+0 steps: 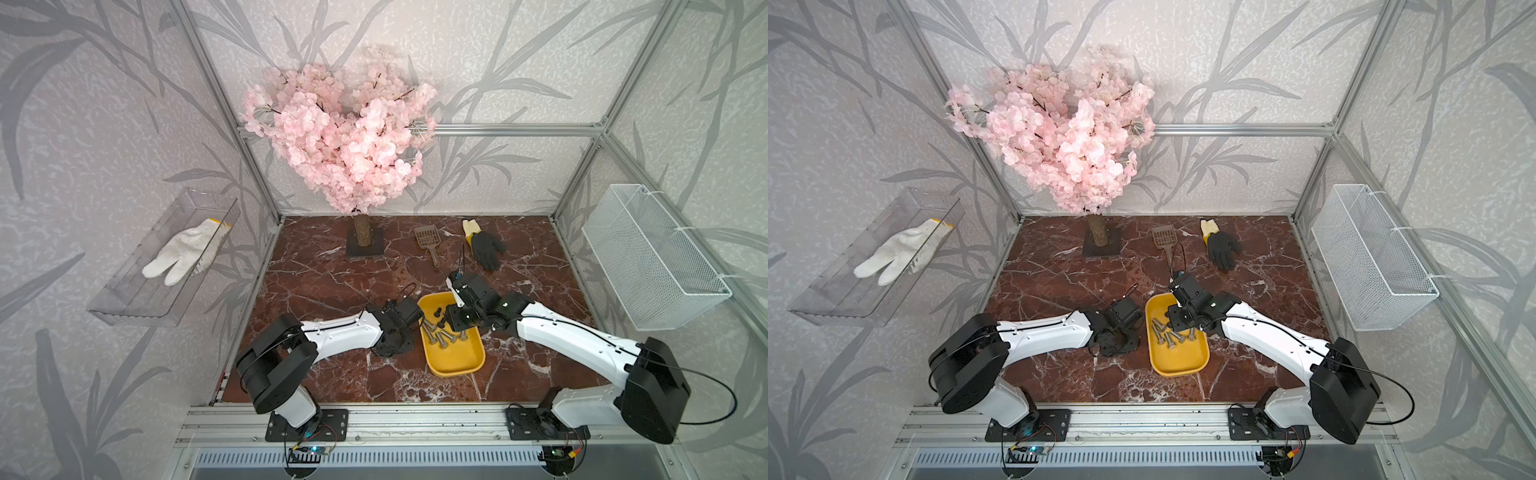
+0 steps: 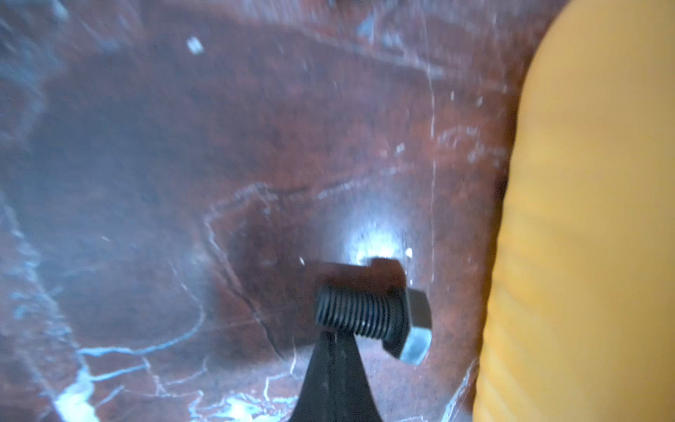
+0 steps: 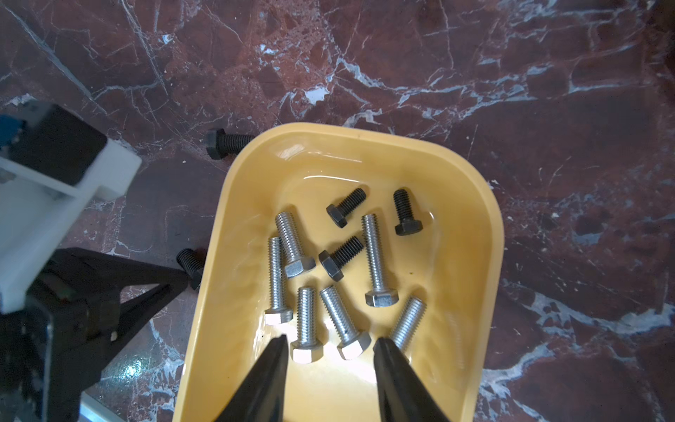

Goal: Take the screw protection sleeves out of the storage box
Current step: Adjust the bolt at the center of the board.

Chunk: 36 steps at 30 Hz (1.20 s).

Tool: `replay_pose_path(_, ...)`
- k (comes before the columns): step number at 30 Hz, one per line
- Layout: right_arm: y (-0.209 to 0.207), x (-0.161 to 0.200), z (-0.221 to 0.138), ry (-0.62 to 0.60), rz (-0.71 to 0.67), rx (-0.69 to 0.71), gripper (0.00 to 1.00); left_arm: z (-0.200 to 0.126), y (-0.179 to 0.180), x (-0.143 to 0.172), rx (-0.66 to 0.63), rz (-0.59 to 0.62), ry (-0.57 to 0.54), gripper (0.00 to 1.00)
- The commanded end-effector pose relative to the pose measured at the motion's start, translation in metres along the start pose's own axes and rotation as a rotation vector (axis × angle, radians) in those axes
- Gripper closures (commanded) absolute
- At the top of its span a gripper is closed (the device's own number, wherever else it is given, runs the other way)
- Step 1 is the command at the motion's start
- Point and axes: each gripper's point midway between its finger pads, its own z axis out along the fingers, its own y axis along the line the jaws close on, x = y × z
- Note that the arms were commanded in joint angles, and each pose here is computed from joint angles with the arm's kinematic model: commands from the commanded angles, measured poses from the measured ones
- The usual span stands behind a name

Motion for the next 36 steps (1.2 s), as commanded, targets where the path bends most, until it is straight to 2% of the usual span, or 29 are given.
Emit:
replay_pose_path(1, -0.008, 0.006, -0.001, 0.005, 0.0, 0.027, 0.56, -0.001, 0.003, -0.016, -0.035, 0.025, -0.029, 1.0)
replay_pose_path(9, -0.01, 0.01, 0.003, 0.018, 0.001, 0.031, 0.57, 0.006, -0.016, -0.029, 0.004, 0.035, -0.023, 1.0)
replay_pose_path(16, -0.01, 0.011, 0.0, 0.014, 0.003, 0.026, 0.56, -0.015, -0.011, -0.027, 0.043, 0.01, -0.057, 1.0)
replay_pose_path(17, -0.009, 0.011, 0.0, 0.012, 0.004, 0.023, 0.56, -0.018, -0.011, -0.027, 0.053, 0.008, -0.059, 0.98)
replay_pose_path(19, -0.009, 0.011, -0.001, 0.011, 0.004, 0.023, 0.57, -0.027, -0.015, -0.027, 0.08, 0.012, -0.067, 0.79)
replay_pose_path(21, -0.01, 0.01, -0.003, 0.007, 0.004, 0.023, 0.56, -0.033, -0.017, -0.029, 0.09, 0.026, -0.07, 0.64)
replay_pose_path(23, -0.011, 0.009, -0.004, 0.002, 0.003, 0.029, 0.56, -0.034, -0.02, -0.03, 0.084, 0.044, -0.06, 0.59)
replay_pose_path(36, -0.011, 0.01, -0.007, -0.003, 0.0, 0.028, 0.56, 0.0, -0.021, -0.031, 0.029, 0.056, 0.02, 0.65)
